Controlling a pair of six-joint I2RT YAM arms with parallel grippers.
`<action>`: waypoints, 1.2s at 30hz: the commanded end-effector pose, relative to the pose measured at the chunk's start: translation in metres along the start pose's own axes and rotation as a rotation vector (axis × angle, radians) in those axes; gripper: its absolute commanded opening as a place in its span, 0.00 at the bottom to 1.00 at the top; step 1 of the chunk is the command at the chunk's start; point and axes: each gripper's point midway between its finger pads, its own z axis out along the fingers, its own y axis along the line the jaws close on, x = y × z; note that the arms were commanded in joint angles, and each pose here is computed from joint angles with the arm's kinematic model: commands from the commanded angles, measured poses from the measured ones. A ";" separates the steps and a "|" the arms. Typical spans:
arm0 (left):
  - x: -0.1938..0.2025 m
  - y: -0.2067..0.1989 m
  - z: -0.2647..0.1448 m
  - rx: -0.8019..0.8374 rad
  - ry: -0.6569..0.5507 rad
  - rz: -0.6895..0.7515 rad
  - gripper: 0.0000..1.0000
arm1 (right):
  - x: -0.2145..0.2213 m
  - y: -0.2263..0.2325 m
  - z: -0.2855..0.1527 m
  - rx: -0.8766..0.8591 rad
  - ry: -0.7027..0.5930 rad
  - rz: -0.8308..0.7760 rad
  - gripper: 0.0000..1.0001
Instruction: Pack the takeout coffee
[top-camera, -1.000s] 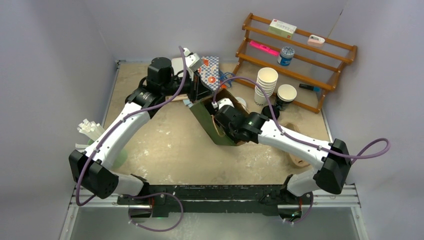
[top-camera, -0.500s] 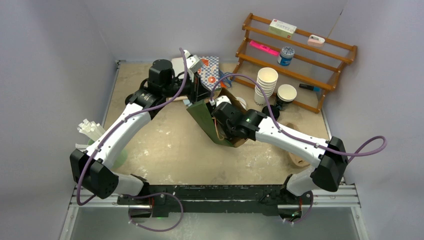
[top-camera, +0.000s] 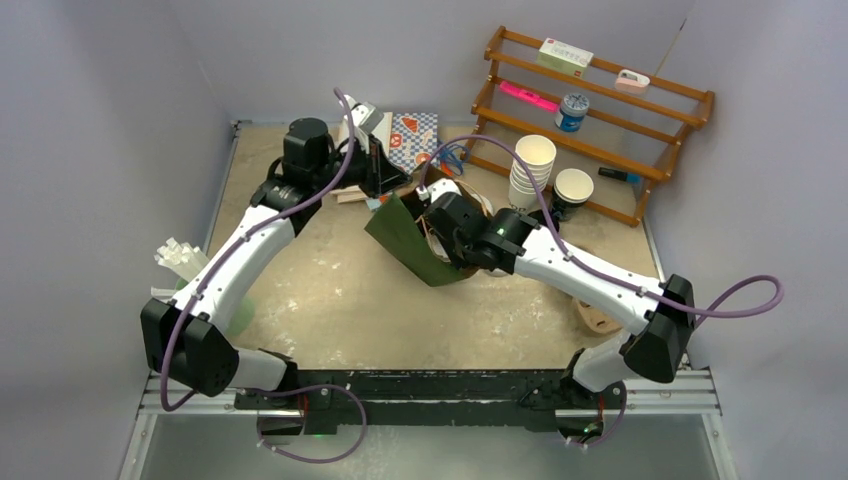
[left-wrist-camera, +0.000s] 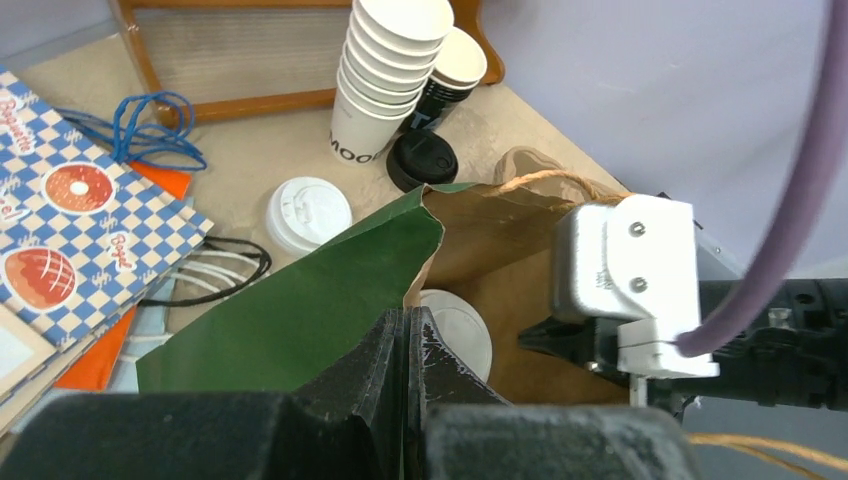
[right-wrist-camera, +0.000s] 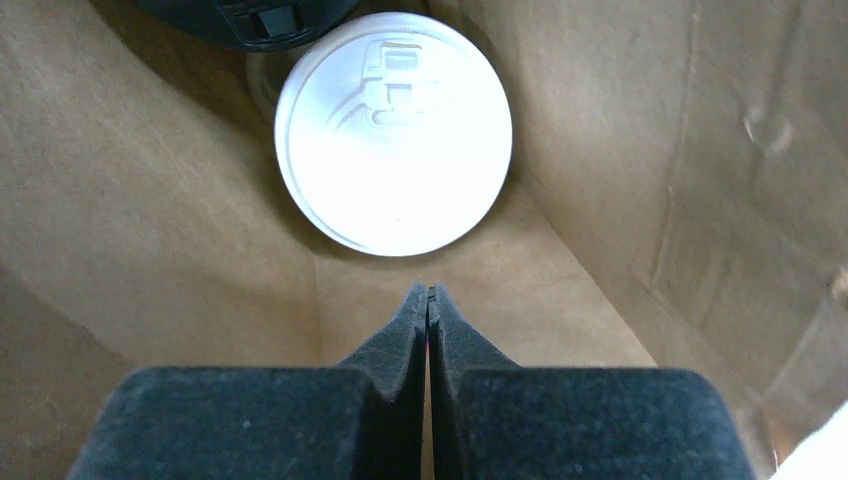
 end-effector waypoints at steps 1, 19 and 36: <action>-0.003 0.003 -0.010 -0.022 -0.033 -0.039 0.00 | -0.017 -0.009 -0.011 0.036 -0.020 -0.008 0.00; 0.032 0.038 -0.052 -0.242 -0.005 -0.087 0.00 | -0.084 -0.004 -0.038 0.002 -0.152 0.043 0.00; 0.048 0.049 -0.088 -0.440 0.039 -0.094 0.28 | -0.116 -0.034 -0.052 0.126 -0.178 0.159 0.18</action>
